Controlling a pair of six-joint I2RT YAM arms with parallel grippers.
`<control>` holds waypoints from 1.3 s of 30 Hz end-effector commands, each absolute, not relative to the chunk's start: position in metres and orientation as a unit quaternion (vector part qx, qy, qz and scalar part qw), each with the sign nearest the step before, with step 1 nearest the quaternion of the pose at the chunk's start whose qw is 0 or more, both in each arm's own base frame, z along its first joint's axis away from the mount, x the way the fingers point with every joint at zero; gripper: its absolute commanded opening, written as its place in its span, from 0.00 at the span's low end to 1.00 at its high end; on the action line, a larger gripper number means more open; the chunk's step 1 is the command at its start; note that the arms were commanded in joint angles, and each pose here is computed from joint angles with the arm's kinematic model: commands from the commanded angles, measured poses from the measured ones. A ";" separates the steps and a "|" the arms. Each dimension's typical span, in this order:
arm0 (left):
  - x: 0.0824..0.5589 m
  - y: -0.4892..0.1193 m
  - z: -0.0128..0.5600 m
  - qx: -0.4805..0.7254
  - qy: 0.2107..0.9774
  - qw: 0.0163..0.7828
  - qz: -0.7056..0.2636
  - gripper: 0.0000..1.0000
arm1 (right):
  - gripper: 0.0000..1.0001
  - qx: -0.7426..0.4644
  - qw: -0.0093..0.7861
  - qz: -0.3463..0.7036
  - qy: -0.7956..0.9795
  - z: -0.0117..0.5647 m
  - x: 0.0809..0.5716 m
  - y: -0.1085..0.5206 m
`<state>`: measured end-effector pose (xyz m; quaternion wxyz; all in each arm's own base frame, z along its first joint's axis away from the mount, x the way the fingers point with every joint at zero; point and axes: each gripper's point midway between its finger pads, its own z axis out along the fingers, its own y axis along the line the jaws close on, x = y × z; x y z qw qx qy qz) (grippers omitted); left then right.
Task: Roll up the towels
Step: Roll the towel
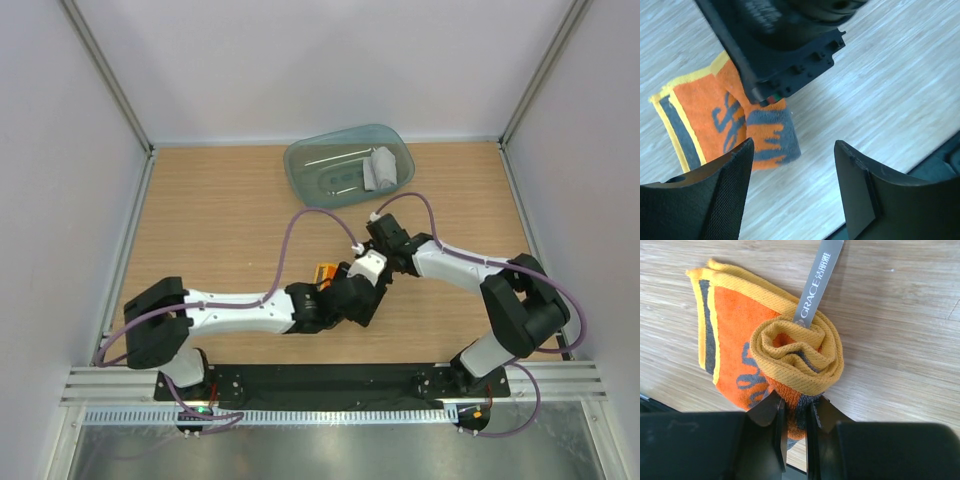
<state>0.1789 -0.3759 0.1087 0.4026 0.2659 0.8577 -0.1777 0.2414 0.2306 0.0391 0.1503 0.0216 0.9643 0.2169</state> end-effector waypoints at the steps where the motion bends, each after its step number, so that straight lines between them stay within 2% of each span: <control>1: 0.190 -0.377 0.100 0.294 0.845 0.436 -0.096 0.66 | 0.12 0.017 0.149 0.205 0.967 0.044 0.243 0.231; 9: 0.190 -0.382 0.064 0.304 0.840 0.448 -0.009 0.66 | 0.12 0.023 0.141 0.216 0.966 0.045 0.240 0.236; 14: 0.188 -0.379 0.054 0.288 0.843 0.455 -0.008 0.65 | 0.12 0.029 0.133 0.228 0.964 0.047 0.237 0.239; 19: 0.185 -0.369 0.041 0.271 0.846 0.460 0.005 0.59 | 0.13 0.033 0.122 0.253 0.959 0.052 0.235 0.249; 20: 0.186 -0.366 0.039 0.268 0.845 0.462 0.012 0.57 | 0.13 0.032 0.120 0.256 0.959 0.052 0.234 0.250; 23: 0.186 -0.358 0.037 0.259 0.846 0.467 0.017 0.42 | 0.13 0.029 0.113 0.259 0.959 0.051 0.231 0.250; 24: 0.186 -0.357 0.039 0.257 0.845 0.469 0.017 0.29 | 0.13 0.027 0.111 0.257 0.960 0.050 0.230 0.250; 27: 0.186 -0.351 0.047 0.259 0.843 0.472 0.015 0.10 | 0.15 0.025 0.112 0.244 0.963 0.047 0.230 0.245; 30: 0.182 -0.350 0.058 0.258 0.844 0.470 -0.001 0.04 | 0.23 0.026 0.108 0.230 0.967 0.040 0.232 0.240; 32: 0.180 -0.348 0.062 0.257 0.846 0.466 -0.012 0.03 | 0.27 0.025 0.109 0.226 0.968 0.038 0.236 0.239; 33: 0.178 -0.348 0.067 0.255 0.847 0.465 -0.024 0.03 | 0.32 0.026 0.108 0.220 0.969 0.035 0.241 0.238; 39: 0.174 -0.335 0.065 0.245 0.854 0.457 -0.034 0.02 | 0.36 0.032 0.112 0.198 0.973 0.032 0.271 0.222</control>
